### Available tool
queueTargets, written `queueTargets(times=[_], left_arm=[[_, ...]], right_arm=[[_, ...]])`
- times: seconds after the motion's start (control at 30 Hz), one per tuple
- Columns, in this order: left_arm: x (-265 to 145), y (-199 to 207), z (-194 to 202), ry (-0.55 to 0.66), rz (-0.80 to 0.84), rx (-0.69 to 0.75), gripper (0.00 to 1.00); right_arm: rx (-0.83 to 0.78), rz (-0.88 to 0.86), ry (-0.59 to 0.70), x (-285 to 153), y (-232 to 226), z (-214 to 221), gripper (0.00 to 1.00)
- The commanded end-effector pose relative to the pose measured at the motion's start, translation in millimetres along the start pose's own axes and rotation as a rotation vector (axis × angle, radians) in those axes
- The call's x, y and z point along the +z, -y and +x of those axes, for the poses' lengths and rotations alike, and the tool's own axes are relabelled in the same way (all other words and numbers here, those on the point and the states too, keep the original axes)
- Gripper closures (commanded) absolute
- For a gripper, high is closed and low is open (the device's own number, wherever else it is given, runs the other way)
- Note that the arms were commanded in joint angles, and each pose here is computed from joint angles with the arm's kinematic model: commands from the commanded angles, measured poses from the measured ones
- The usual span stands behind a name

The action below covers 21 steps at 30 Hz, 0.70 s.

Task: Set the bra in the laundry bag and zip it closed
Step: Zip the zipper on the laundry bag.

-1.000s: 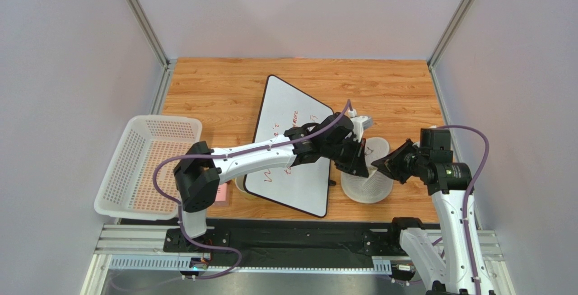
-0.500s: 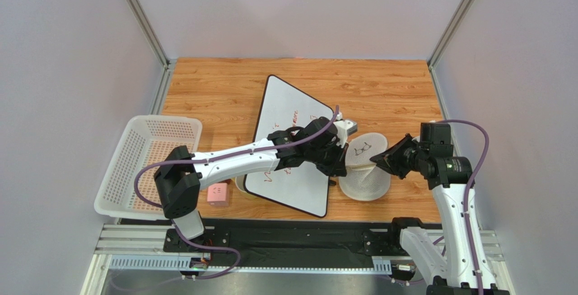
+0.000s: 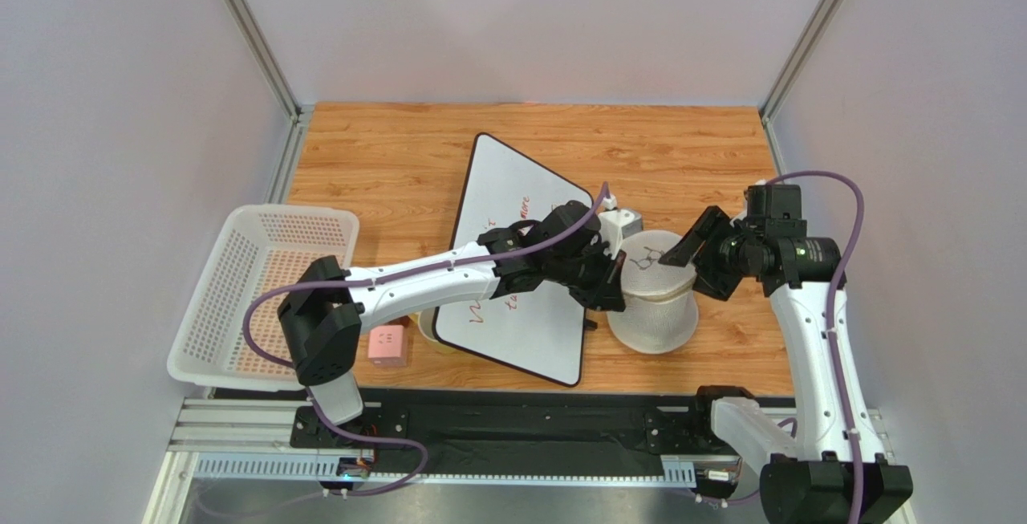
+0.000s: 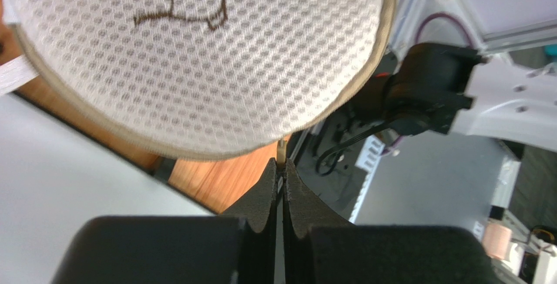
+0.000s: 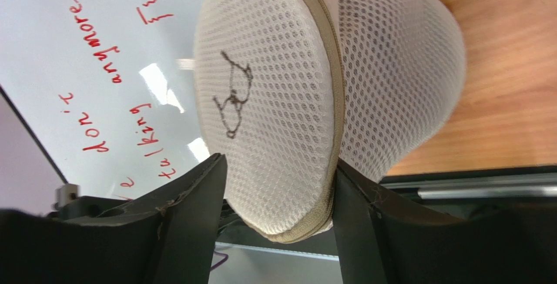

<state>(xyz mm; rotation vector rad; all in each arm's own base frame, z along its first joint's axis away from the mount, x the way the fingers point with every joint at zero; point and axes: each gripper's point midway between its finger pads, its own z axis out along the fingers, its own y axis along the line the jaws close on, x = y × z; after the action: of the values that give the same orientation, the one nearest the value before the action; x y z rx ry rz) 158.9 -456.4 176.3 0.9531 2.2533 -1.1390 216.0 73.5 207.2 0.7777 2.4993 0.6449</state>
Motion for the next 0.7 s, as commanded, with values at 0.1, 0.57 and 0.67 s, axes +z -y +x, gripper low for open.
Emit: queueTargets(times=[0.1,0.57,0.67], left_arm=[[-2,43,-50,0.131,0.161,0.006,1.00],[-30,50,-70,0.176,0.114,-0.007,1.00],[-35,37,-82,0.199,0.060,-0.036,1.00]], right_arm=[[0.014,0.032,0.090,-54,19,31,0.24],[-0.038,0.076,0.054,-63,31,46,0.25],[-0.047,0.065,0.073,-70,27,42,0.25]])
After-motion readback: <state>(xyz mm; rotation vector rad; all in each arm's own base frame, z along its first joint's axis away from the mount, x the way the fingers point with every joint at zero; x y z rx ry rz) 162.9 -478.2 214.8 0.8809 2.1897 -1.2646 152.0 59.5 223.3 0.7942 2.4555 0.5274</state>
